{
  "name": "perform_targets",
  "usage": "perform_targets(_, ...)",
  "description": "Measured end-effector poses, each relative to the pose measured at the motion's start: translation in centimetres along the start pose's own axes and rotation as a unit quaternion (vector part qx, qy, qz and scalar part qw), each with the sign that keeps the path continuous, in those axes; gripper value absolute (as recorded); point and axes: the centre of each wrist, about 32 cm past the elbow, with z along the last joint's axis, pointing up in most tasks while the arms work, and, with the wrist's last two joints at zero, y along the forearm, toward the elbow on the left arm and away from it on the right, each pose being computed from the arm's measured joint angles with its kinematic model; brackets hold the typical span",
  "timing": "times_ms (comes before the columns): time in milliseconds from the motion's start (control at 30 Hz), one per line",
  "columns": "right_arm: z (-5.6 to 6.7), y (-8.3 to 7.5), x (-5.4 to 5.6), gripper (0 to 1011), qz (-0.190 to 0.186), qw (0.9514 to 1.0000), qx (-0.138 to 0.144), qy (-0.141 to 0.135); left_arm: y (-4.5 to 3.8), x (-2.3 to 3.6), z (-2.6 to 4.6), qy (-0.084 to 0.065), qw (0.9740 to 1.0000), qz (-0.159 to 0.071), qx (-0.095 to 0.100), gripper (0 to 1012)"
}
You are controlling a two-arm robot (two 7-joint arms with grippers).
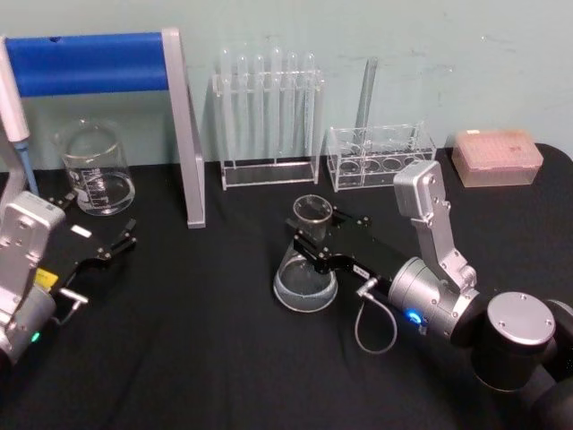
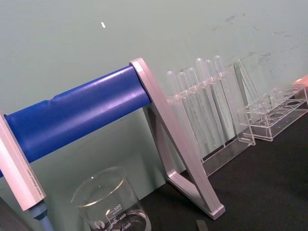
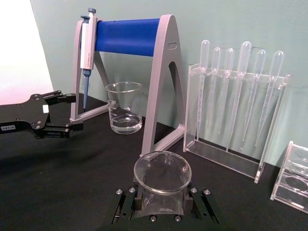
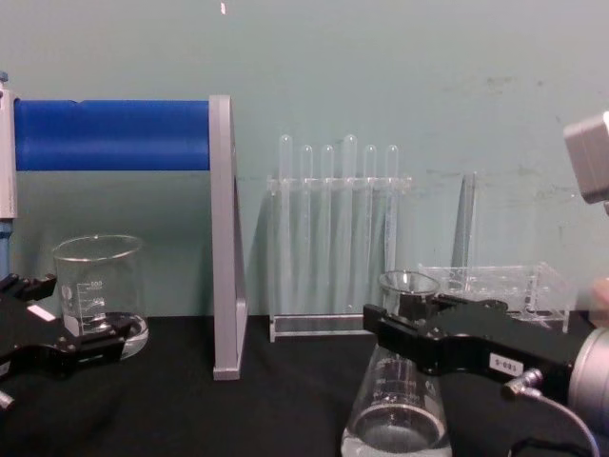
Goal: Grasp the erlenmeyer flask with one hand, shake it three times, then place it back.
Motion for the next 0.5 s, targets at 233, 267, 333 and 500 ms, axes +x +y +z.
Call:
perform_targets(233, -0.20, -0.06, -0.09, 449, 0.000, 1.0000, 0.002, 0.001, 0.00, 0.00, 0.00, 0.000, 1.0000, 0.000, 0.000, 1001)
perform_targets(267, -0.21, -0.06, -0.10, 449, 0.000, 1.0000, 0.002, 0.001, 0.00, 0.00, 0.00, 0.000, 1.0000, 0.000, 0.000, 1001)
perform_targets(333, -0.22, -0.07, -0.09, 449, -0.001, 1.0000, 0.003, 0.001, 0.00, 0.00, 0.00, 0.000, 1.0000, 0.000, 0.000, 1001)
perform_targets(500, -0.31, -0.05, -0.11, 449, 0.000, 1.0000, 0.002, -0.002, 0.00, 0.00, 0.00, 0.000, 1.0000, 0.000, 0.000, 1001)
